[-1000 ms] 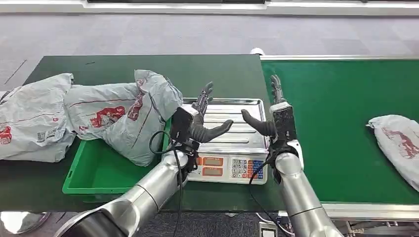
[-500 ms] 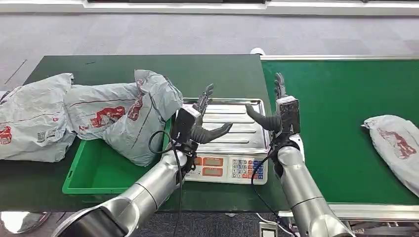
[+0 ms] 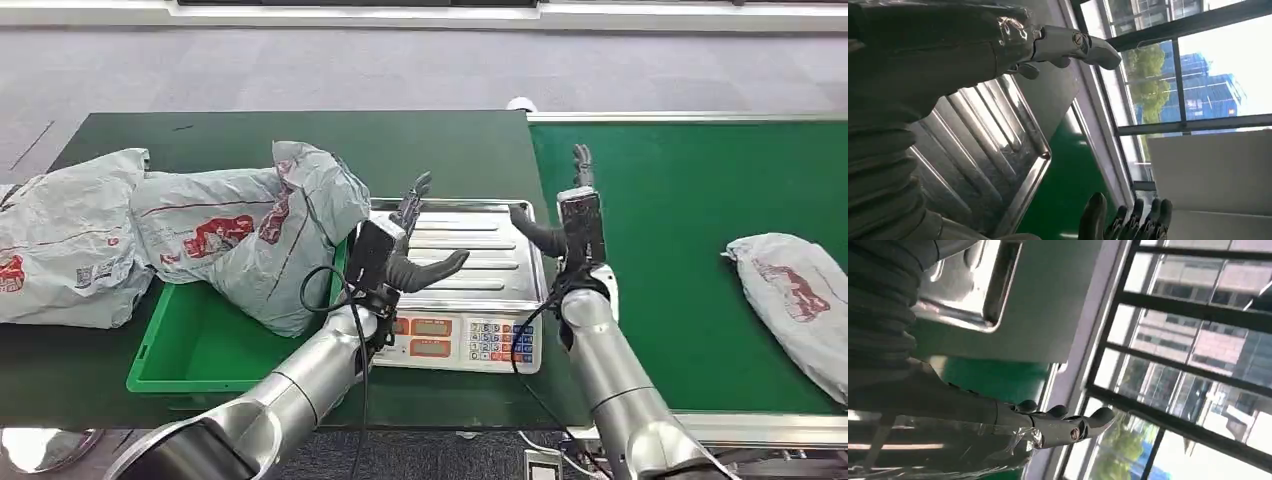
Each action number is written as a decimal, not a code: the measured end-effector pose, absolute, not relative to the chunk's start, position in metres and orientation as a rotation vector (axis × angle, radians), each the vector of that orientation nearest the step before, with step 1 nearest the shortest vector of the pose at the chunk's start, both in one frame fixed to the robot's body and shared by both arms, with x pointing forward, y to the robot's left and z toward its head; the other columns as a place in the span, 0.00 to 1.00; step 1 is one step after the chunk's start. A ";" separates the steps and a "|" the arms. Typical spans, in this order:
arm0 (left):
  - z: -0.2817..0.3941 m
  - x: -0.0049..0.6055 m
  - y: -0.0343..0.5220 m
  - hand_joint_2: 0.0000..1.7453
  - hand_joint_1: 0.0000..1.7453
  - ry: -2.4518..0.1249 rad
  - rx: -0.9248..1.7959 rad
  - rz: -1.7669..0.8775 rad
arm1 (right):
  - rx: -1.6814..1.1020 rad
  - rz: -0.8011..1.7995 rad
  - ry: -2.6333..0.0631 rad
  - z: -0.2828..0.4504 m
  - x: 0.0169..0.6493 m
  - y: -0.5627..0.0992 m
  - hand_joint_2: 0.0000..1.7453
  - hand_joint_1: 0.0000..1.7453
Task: Moved the parcel from conveyor to table for the left to box.
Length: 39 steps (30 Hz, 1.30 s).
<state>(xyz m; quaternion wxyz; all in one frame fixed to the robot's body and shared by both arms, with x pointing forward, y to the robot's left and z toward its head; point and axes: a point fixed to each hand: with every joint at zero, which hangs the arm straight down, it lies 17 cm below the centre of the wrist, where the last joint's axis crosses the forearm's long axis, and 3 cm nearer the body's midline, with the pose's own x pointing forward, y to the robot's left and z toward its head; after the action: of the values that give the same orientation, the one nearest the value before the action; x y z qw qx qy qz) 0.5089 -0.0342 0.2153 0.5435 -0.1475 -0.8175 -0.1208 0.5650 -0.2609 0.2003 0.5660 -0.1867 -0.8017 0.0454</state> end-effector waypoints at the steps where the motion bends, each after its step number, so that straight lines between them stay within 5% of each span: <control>1: 0.215 0.509 -0.034 1.00 0.00 -1.939 -0.350 -0.283 | -0.500 0.113 -1.871 0.197 0.565 -0.270 1.00 0.00; 14: 0.214 0.512 -0.028 1.00 0.00 -1.935 -0.336 -0.257 | -1.293 0.466 -1.474 0.127 0.516 -0.396 1.00 0.00; 39: 0.211 0.516 -0.021 1.00 0.00 -1.944 -0.294 -0.279 | -1.380 0.389 -0.967 0.032 0.441 -0.538 1.00 0.00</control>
<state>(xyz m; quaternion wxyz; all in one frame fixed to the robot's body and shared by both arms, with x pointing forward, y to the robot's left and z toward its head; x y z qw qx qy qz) 0.5157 -0.0212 0.2113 0.5461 -0.1241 -0.8201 -0.1177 0.4412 -0.5378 0.0319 0.6489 -0.6071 -0.4255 0.1713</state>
